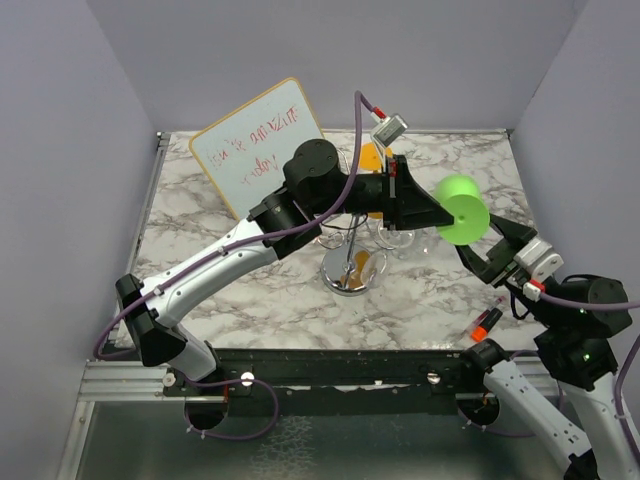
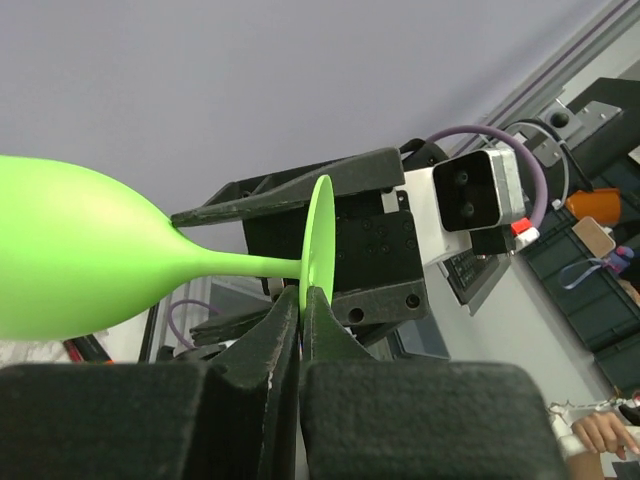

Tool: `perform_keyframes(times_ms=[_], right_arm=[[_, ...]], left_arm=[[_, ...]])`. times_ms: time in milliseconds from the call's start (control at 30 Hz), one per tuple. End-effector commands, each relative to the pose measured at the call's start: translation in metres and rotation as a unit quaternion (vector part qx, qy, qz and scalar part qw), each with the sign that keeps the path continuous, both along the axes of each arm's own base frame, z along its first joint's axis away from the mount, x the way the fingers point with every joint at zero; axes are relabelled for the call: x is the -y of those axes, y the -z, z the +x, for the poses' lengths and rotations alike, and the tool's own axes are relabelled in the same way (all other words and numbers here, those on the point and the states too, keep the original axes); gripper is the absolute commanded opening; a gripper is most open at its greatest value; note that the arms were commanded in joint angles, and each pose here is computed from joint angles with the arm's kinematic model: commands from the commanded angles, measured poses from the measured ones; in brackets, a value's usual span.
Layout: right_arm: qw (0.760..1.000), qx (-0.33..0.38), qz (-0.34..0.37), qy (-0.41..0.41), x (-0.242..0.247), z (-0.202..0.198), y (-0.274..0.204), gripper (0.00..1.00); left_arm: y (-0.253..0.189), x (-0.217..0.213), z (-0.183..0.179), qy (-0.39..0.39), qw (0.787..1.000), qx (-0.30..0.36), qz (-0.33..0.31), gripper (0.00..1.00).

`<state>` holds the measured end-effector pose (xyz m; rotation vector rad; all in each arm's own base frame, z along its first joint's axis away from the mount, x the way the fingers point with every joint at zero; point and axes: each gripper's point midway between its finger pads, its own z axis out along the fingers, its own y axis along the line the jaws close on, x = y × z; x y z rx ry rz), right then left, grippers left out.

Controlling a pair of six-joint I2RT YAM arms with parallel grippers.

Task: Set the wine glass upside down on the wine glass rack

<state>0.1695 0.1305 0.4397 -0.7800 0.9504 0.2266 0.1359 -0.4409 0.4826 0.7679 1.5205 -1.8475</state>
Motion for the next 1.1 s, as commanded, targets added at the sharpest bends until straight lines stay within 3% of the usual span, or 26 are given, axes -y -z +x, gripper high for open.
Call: perform_keyframes(times_ms=[0,300,567,800,1067], right_arm=[[0.999,0.001,0.04,-0.008,0.008,-0.018,-0.015,0.57],[0.996,0.027,0.088,0.0,0.024,-0.036,-0.034,0.66],[0.99,0.049,0.132,-0.01,0.033,-0.053,-0.053,0.7],[0.986,0.047,0.156,-0.024,0.035,-0.061,-0.062,0.7],[0.984,0.049,0.166,-0.036,0.033,-0.063,-0.066,0.7]], left_arm=[[-0.044,-0.022,-0.02,0.029,0.996,0.053,-0.072,0.0],[-0.083,-0.043,-0.006,-0.008,0.983,0.14,-0.119,0.0],[-0.094,-0.077,0.045,-0.14,0.966,0.191,-0.102,0.0],[-0.064,-0.134,0.129,-0.366,0.902,0.228,0.006,0.0],[0.001,-0.187,0.193,-0.496,0.85,0.132,0.115,0.0]])
